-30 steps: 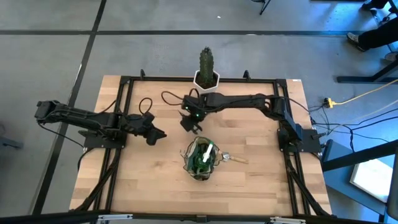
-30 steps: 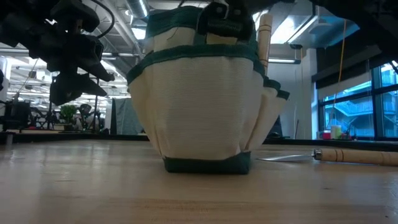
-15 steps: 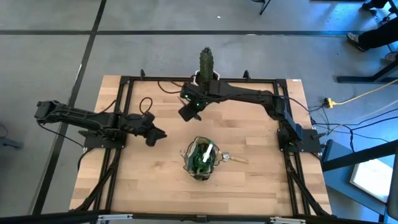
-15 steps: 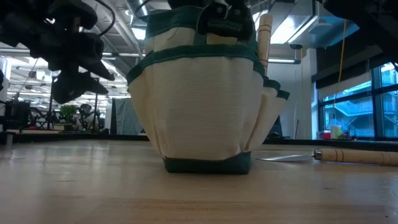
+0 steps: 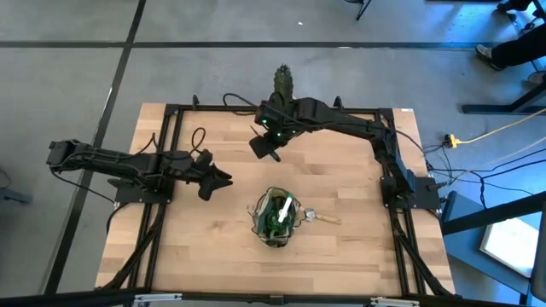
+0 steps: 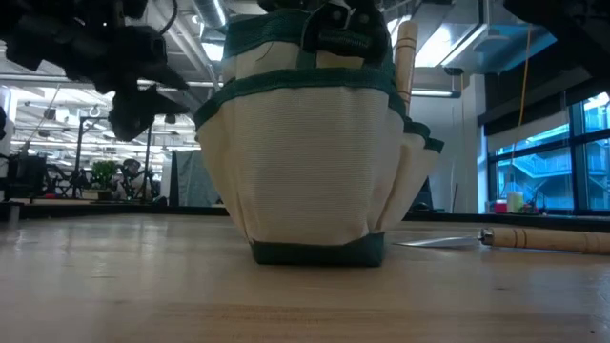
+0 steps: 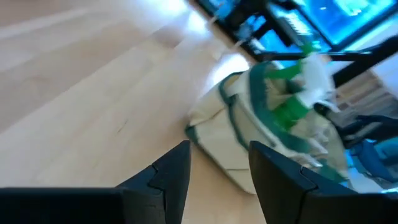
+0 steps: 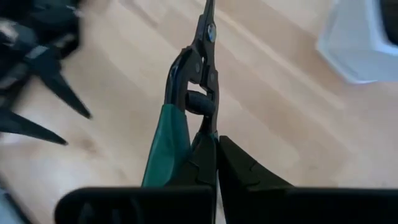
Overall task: Pick & Place Garden tools in Gardening bag
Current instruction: Put the shear scissors into the gardening bag
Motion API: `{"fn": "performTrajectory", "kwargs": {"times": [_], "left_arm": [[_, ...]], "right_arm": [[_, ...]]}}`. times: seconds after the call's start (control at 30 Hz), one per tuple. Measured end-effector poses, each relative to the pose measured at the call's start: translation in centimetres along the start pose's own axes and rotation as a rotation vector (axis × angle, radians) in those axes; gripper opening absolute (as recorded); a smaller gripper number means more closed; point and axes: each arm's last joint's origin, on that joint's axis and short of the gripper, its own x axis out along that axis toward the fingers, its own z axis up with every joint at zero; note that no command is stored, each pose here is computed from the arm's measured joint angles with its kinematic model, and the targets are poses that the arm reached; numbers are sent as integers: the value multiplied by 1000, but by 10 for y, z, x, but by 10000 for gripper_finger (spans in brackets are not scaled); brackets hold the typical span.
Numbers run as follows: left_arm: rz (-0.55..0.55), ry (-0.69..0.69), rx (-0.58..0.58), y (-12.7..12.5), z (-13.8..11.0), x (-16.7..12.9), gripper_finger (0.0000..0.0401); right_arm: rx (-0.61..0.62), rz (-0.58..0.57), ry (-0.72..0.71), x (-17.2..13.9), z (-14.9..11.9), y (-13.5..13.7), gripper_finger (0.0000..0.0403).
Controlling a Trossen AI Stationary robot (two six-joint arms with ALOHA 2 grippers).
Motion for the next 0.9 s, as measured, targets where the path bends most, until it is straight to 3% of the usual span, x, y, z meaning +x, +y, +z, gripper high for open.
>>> {"fn": "performTrajectory", "kwargs": {"times": [0.13, 0.23, 0.4, 0.57, 0.67, 0.9], "left_arm": [[-117, -87, 70, -10, 10, -2, 157], [-147, -134, 205, -26, 24, -8, 157], [-1, -167, 555, -57, 51, -24, 157], [245, -220, 887, -81, 75, -41, 157], [333, -234, 1010, -86, 82, -43, 157], [320, -172, 1177, -99, 85, -25, 157]], "right_arm": [[17, 93, 14, -1, 2, 5, 1], [41, 158, 16, -2, 5, 8, 1], [74, 291, 42, -3, 10, 13, 1], [122, 327, 85, -4, 10, 14, 1], [141, 372, 91, -5, 11, 17, 1], [140, 540, 102, -9, 19, 24, 1]]}}
